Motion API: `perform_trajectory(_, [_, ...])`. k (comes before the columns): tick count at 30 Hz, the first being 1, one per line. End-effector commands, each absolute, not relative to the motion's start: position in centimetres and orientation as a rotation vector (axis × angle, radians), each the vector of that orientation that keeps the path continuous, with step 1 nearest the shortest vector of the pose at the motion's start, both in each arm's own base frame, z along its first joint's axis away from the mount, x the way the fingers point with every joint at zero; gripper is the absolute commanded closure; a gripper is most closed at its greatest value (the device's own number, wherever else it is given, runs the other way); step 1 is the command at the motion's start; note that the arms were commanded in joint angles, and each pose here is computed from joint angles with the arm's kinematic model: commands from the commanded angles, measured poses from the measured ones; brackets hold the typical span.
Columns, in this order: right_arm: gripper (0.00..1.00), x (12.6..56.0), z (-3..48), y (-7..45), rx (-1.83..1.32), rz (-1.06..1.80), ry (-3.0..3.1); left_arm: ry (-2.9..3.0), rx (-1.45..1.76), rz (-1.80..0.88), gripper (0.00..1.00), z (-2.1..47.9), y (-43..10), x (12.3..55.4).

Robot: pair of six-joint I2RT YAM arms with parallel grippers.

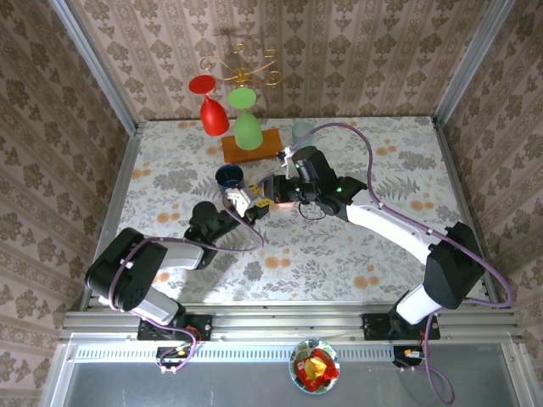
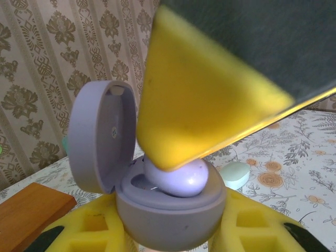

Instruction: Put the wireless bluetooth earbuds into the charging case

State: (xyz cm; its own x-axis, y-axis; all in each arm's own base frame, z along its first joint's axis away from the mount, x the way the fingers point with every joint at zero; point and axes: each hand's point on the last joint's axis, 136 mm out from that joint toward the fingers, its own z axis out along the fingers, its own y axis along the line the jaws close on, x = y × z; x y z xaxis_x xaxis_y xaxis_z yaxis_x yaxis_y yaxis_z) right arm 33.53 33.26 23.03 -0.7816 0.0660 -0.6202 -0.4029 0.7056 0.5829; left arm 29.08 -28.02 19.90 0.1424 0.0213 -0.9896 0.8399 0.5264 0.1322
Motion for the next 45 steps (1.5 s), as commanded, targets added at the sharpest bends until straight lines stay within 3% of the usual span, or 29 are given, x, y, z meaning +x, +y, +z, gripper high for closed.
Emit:
perform_trajectory(1, [0.81, 33.8, 22.6, 33.8, -0.256, 0.973, 2.303, 1.219, 0.844, -0.724, 0.74, 22.4, -28.7, 29.1])
perform_trajectory(16, [0.43, 32.2, 25.9, 31.9, -0.329, 0.955, 2.163, 1.229, 0.858, -0.720, 0.74, 21.8, -28.4, 29.2])
perform_trajectory(36, [0.39, 33.4, 31.4, 28.2, -0.244, 0.834, 1.960, 1.169, 0.996, -0.808, 0.74, 21.0, -28.4, 27.1])
perform_trajectory(45, [0.39, 35.1, 28.3, 30.1, -0.289, 0.807, 2.113, 1.140, 1.023, -0.810, 0.74, 21.2, -28.6, 26.1])
